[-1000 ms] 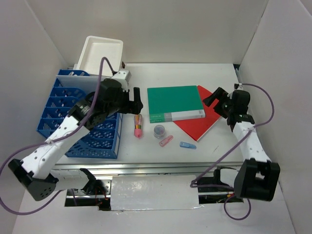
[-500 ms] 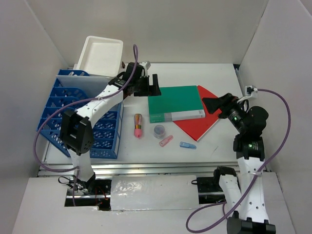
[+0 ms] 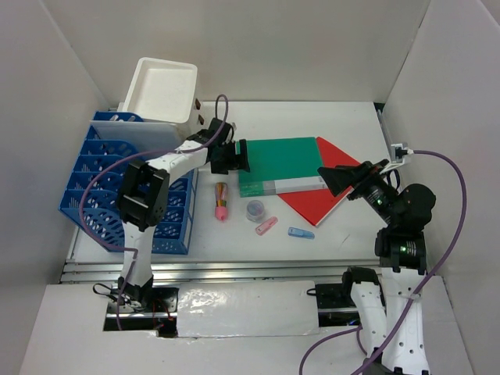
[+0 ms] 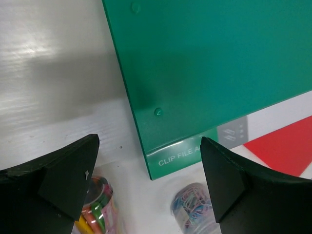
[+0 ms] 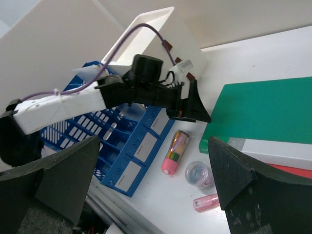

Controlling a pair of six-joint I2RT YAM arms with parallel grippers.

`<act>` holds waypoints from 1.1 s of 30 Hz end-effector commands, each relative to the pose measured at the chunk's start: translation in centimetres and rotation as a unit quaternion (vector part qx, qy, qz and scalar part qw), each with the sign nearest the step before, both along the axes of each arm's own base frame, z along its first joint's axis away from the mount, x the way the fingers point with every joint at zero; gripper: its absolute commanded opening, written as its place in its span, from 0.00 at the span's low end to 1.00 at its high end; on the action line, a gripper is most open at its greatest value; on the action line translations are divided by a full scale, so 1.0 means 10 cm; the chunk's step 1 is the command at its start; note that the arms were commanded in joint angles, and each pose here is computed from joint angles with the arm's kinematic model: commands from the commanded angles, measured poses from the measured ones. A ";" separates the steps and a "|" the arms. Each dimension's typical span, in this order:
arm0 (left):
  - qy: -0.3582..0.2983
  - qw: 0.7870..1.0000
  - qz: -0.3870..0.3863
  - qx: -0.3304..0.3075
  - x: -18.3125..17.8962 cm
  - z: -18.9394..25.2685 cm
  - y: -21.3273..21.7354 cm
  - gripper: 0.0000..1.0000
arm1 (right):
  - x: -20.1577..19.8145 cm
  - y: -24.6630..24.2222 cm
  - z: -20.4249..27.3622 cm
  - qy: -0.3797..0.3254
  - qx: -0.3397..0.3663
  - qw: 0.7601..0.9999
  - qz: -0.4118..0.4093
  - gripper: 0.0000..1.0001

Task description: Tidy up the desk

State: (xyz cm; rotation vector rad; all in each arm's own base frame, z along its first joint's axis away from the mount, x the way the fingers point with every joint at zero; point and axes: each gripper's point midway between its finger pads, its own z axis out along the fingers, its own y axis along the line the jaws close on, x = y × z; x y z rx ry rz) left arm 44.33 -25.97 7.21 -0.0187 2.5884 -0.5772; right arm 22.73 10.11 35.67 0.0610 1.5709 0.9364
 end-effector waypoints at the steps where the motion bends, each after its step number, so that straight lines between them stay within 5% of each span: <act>1: 0.004 0.999 -0.011 -0.032 -0.02 -0.08 -0.13 0.97 | -0.14 0.12 0.21 -0.044 -0.005 0.998 0.039 1.00; 14: 0.022 0.992 -0.043 -0.116 -0.11 -0.17 -0.41 0.88 | -0.09 0.08 0.16 -0.039 -0.009 0.999 0.027 1.00; 33: 0.035 0.981 -0.047 -0.185 -0.09 -0.24 -0.62 0.61 | 0.01 0.04 0.04 -0.021 -0.001 1.000 0.013 1.00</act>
